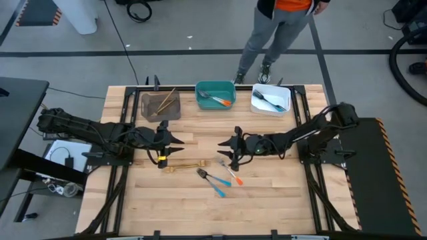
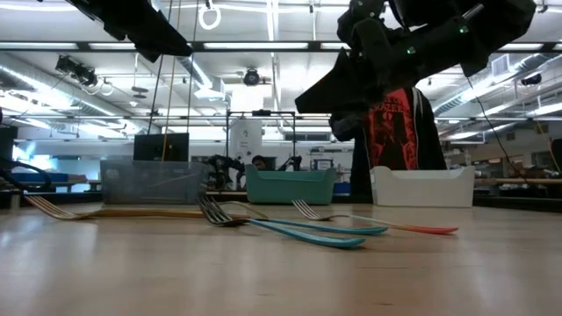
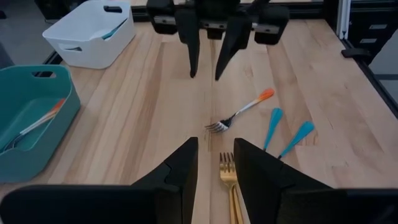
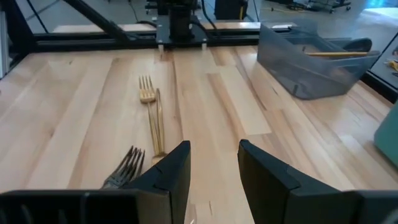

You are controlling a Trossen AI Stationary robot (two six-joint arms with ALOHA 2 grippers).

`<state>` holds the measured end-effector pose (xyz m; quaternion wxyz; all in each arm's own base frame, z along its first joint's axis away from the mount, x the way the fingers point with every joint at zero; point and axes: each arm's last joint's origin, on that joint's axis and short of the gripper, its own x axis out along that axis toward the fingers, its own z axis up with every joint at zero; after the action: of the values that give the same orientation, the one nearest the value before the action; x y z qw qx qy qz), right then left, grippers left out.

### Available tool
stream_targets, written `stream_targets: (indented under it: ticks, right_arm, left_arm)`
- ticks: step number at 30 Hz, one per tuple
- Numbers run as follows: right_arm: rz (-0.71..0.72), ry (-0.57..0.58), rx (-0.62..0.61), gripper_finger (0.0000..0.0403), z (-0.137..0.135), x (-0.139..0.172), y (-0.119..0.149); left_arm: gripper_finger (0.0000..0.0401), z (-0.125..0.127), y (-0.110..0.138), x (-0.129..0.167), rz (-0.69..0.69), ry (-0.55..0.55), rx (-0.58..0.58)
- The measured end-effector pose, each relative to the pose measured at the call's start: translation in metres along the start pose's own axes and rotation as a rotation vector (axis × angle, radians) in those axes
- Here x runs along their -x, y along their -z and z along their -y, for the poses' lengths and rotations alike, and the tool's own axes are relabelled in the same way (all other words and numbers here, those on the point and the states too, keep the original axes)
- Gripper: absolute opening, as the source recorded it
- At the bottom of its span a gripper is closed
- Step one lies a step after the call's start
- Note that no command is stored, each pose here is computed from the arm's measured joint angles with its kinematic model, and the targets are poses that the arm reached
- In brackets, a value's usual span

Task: Sort silverware by color (type)
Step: Put the orange fork into the blue bin

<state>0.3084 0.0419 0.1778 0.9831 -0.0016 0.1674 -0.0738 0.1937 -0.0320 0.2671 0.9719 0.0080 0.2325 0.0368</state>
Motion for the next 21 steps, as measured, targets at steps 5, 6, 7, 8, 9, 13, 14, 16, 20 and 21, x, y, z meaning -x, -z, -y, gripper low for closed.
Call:
stream_targets:
  ticks: [5, 6, 7, 8, 9, 13, 14, 16, 20, 21]
  right_arm:
    - [-0.014, -0.011, 0.0, 0.014, -0.006, -0.008, 0.001]
    - [-0.011, -0.014, -0.001, 0.014, -0.007, -0.011, 0.0]
    - [-0.012, -0.016, 0.0, 0.014, -0.008, -0.011, 0.0]
    - [-0.015, -0.017, 0.003, 0.014, -0.009, -0.013, 0.001]
    - [-0.014, -0.018, 0.004, 0.014, -0.01, -0.015, 0.0]
    - [-0.013, -0.022, 0.005, 0.014, -0.013, -0.019, -0.001]
    - [-0.01, -0.024, 0.003, 0.014, -0.014, -0.02, -0.002]
    - [-0.021, -0.023, 0.006, 0.014, -0.014, -0.021, 0.0]
    - [-0.062, -0.021, 0.019, 0.014, -0.016, -0.027, 0.0]
    - [-0.071, -0.021, 0.022, 0.014, -0.018, -0.029, -0.001]
  left_arm:
    - [0.0112, 0.0, 0.0, 0.0, 0.004, 0.0, 0.001]
    - [0.0112, 0.0, 0.0, 0.0, 0.0, 0.0, 0.0]
    - [0.0112, 0.0, 0.0, 0.0, -0.002, 0.0, 0.0]
    - [0.0112, 0.0, 0.0, 0.0, 0.002, 0.0, 0.001]
    - [0.0112, 0.0, 0.0, 0.0, 0.003, 0.0, 0.001]
    - [0.0112, 0.0, 0.0, 0.0, 0.001, 0.0, 0.0]
    - [0.0112, 0.0, 0.0, 0.0, 0.0, 0.0, 0.0]
    - [0.0112, 0.0, 0.0, 0.0, 0.002, 0.0, 0.0]
    - [0.0112, 0.0, 0.0, 0.0, 0.003, 0.0, 0.001]
    - [0.0112, 0.0, 0.0, 0.0, 0.001, 0.0, 0.0]
